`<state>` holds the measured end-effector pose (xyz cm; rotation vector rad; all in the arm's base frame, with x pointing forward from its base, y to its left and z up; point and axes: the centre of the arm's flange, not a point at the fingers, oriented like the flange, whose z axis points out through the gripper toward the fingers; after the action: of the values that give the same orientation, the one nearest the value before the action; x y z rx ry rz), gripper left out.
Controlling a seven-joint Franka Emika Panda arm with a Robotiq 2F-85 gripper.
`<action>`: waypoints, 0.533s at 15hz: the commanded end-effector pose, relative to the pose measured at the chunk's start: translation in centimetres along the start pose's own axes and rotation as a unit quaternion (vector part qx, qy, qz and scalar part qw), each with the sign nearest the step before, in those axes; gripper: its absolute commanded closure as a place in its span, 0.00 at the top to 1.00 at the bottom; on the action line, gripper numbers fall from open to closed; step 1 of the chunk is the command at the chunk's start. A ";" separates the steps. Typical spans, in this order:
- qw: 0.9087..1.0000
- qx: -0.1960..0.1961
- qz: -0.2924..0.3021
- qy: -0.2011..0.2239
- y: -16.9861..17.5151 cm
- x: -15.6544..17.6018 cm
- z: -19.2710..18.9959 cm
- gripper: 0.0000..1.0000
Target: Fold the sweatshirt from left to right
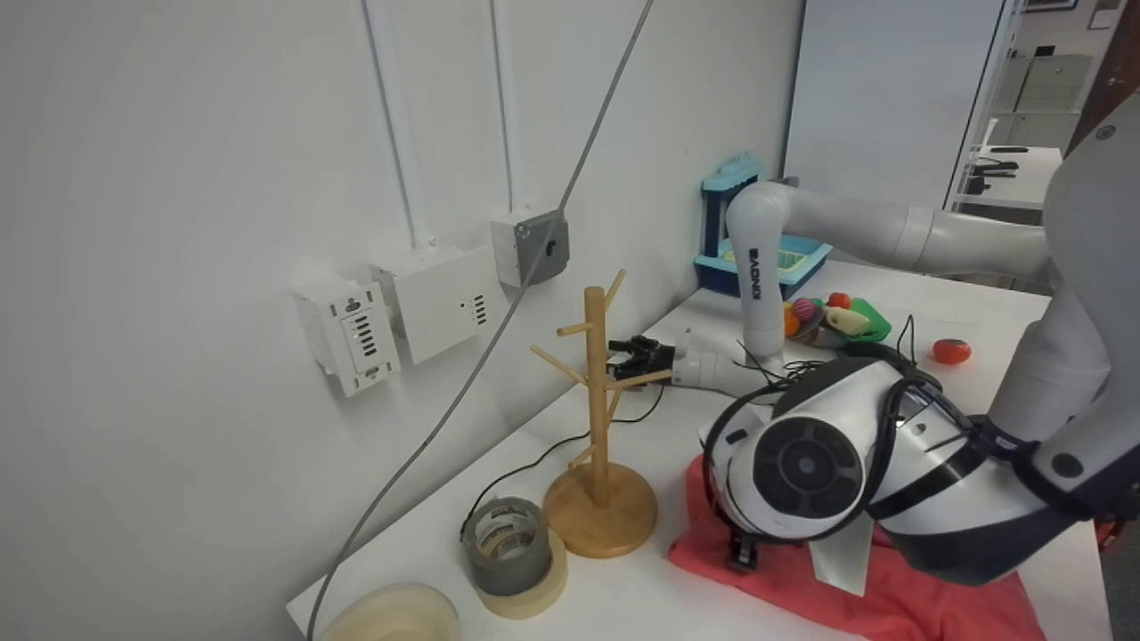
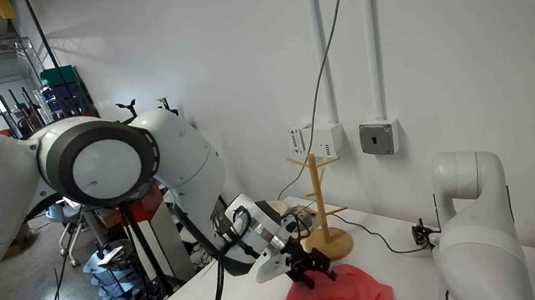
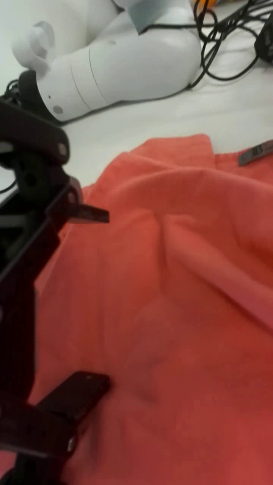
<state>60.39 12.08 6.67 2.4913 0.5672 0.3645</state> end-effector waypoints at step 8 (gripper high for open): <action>0.972 0.226 -0.055 0.017 0.3 0.4 0.4 1.00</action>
<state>60.76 11.92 6.80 2.7578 0.7845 0.3202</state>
